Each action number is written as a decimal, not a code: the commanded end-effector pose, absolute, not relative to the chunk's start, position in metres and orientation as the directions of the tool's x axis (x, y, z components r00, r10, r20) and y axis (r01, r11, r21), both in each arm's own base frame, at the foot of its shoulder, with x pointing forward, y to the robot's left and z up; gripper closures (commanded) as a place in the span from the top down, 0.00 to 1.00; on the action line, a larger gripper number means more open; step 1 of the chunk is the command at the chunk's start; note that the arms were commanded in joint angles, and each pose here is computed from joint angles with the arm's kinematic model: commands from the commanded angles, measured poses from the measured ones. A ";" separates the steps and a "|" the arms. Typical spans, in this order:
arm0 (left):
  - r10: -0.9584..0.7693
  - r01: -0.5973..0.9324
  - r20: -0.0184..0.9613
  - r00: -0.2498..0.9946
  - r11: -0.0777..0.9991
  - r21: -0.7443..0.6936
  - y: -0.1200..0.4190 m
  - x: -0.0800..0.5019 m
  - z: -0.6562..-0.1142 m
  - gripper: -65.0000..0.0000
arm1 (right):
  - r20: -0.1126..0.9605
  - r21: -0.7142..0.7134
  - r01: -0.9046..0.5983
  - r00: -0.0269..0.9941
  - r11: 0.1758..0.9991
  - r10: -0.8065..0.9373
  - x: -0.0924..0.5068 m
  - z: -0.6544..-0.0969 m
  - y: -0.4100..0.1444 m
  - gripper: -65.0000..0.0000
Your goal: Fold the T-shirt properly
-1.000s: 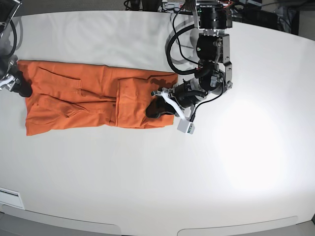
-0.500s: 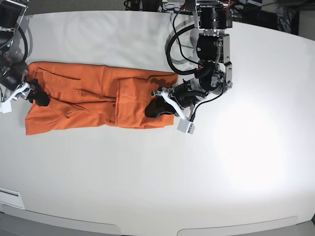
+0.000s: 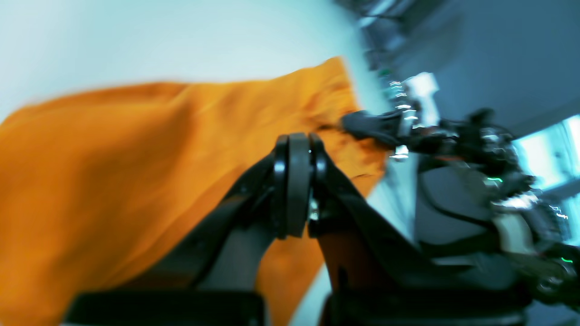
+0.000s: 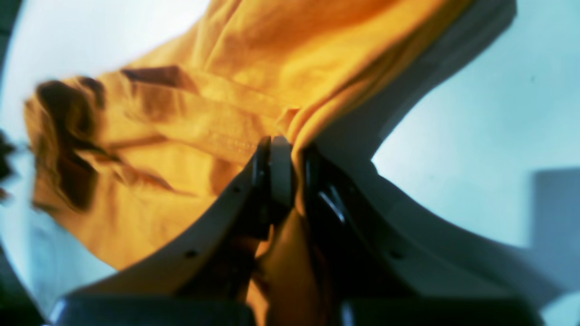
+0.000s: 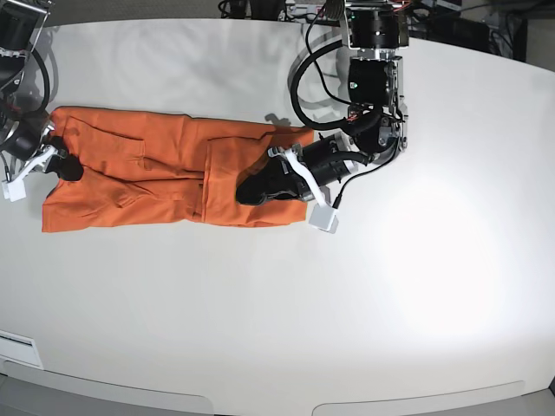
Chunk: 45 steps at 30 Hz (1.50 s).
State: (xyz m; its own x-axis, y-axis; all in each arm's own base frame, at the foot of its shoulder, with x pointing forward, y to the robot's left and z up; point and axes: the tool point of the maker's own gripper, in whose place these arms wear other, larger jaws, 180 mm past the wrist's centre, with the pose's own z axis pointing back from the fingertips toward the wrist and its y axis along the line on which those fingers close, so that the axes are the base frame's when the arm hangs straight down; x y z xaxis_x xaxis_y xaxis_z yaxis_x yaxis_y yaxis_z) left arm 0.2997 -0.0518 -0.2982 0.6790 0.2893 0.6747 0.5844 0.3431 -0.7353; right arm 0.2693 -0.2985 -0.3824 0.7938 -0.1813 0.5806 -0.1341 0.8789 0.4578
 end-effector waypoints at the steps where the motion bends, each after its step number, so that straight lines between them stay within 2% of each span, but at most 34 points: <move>1: 0.333 0.638 0.705 0.627 0.299 -0.709 -0.053 0.306 -0.270 0.00 | 0.630 0.401 -0.168 0.764 0.900 -0.138 0.280 -0.363 -0.309 0.00; 3: 0.338 0.658 0.708 0.620 0.269 -0.704 -0.054 0.303 -0.259 0.00 | 0.658 0.319 -0.199 0.751 0.927 -0.066 0.285 -0.353 -0.314 0.00; 7: 0.300 0.679 0.731 0.613 0.273 -0.681 -0.055 0.298 -0.255 0.00 | 0.710 0.132 -0.235 0.700 0.963 0.073 0.297 -0.324 -0.323 0.00; 14: 0.246 0.673 0.745 0.620 0.321 -0.666 -0.039 0.297 -0.270 0.00 | 0.745 -0.168 -0.234 0.606 0.958 0.279 0.311 -0.265 -0.322 0.00; 20: 0.213 0.666 0.758 0.616 0.372 -0.646 -0.018 0.299 -0.279 0.00 | 0.779 -0.273 -0.241 0.513 0.931 0.361 0.312 -0.226 -0.301 0.00; 24: 0.221 0.652 0.763 0.608 0.409 -0.638 -0.002 0.304 -0.281 0.00 | 0.838 -0.186 -0.337 0.436 0.923 0.328 0.303 -0.215 -0.257 0.00; 28: 0.227 0.642 0.763 0.605 0.428 -0.636 0.007 0.306 -0.283 0.00 | 0.900 -0.012 -0.515 0.368 0.857 0.234 0.281 -0.213 -0.196 0.00; 32: 0.228 0.635 0.755 0.614 0.426 -0.645 0.007 0.302 -0.286 0.00 | 0.941 0.114 -0.598 0.320 0.793 0.106 0.271 -0.209 -0.155 0.00; 37: 0.231 0.613 0.734 0.638 0.424 -0.667 0.007 0.293 -0.296 0.00 | 0.940 0.216 -0.655 0.339 0.724 0.026 0.266 -0.219 -0.108 0.00; 45: 0.222 0.606 0.728 0.648 0.430 -0.670 0.011 0.289 -0.300 0.00 | 0.922 0.258 -0.709 0.383 0.657 0.052 0.259 -0.240 -0.047 0.00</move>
